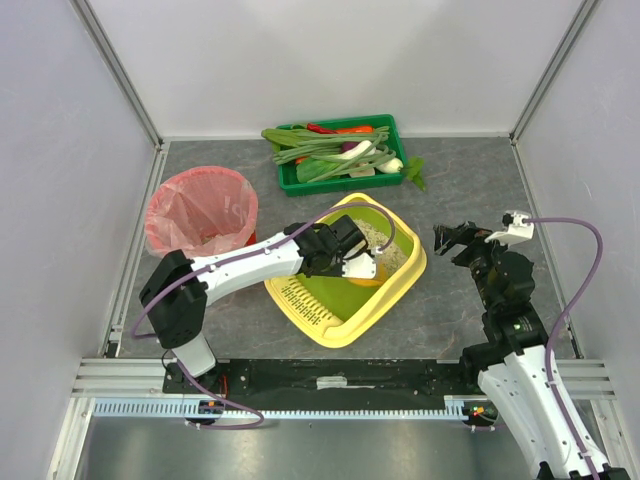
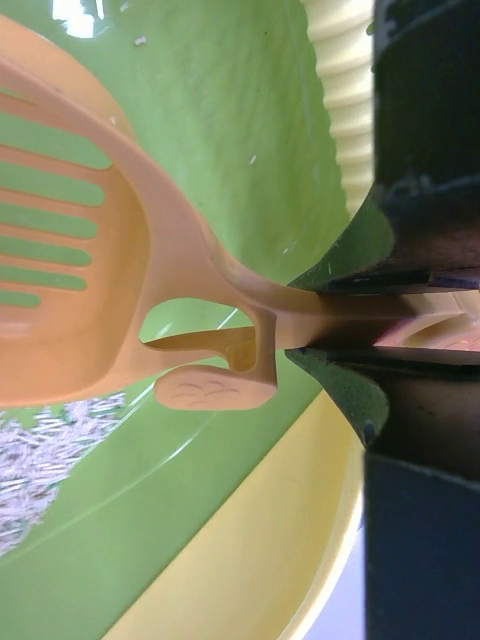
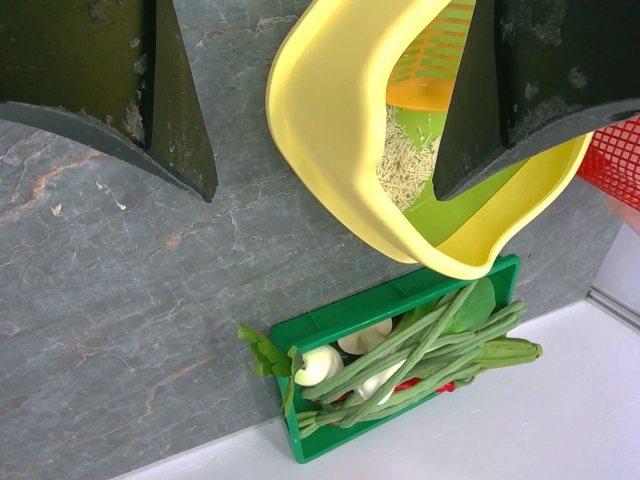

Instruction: Clean the litter box

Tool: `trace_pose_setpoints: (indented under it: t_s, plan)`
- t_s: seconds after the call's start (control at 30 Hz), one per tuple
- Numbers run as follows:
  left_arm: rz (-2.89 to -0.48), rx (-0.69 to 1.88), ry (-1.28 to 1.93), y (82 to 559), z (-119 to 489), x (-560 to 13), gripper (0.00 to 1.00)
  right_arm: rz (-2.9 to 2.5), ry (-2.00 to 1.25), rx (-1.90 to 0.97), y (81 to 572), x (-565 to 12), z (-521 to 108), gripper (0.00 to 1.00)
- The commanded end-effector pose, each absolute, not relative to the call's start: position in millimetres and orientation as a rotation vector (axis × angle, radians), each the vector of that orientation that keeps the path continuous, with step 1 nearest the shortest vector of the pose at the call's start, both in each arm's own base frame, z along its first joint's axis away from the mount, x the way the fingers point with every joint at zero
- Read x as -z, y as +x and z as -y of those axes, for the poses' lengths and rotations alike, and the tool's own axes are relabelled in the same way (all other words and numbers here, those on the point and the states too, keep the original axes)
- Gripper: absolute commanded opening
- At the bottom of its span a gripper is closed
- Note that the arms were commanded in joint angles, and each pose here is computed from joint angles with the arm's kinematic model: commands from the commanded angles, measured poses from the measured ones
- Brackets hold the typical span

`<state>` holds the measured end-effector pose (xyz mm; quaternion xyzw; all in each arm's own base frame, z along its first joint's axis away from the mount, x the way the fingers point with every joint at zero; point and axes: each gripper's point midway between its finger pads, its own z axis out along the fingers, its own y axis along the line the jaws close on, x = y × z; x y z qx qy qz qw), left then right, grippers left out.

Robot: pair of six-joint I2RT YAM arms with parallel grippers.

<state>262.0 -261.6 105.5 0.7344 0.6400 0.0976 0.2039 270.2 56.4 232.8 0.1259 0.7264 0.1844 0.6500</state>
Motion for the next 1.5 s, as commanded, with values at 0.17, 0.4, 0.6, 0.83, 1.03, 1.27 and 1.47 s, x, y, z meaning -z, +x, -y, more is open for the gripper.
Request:
trace_pose_setpoints:
  t_s: [0.17, 0.4, 0.6, 0.83, 1.03, 1.27, 1.47]
  plan:
    - [-1.966, -0.451, 1.733, 266, 228, -140, 0.02, -1.660, 0.254, -0.464, 274, -236, -67, 0.98]
    - [-1.904, -0.453, 1.622, 265, 223, -172, 0.02, -1.700, 0.178, -0.529, 278, -245, -84, 0.98]
    - [-1.818, -0.470, 1.541, 265, 209, -188, 0.02, -1.763, 0.104, -0.597, 275, -257, -101, 0.97]
    - [-1.716, -0.396, 1.548, 248, 210, -197, 0.02, -1.796, 0.094, -0.755, 271, -264, -122, 0.95]
    - [-1.546, -0.465, 1.522, 244, 209, -221, 0.02, -1.808, 0.106, -1.063, 260, -273, -159, 0.94]
    - [-1.361, -0.534, 1.478, 245, 213, -245, 0.02, -1.803, 0.106, -1.163, 258, -285, -175, 0.87]
    - [-1.256, -0.563, 1.429, 245, 220, -263, 0.02, -1.826, 0.084, -1.211, 259, -285, -197, 0.84]
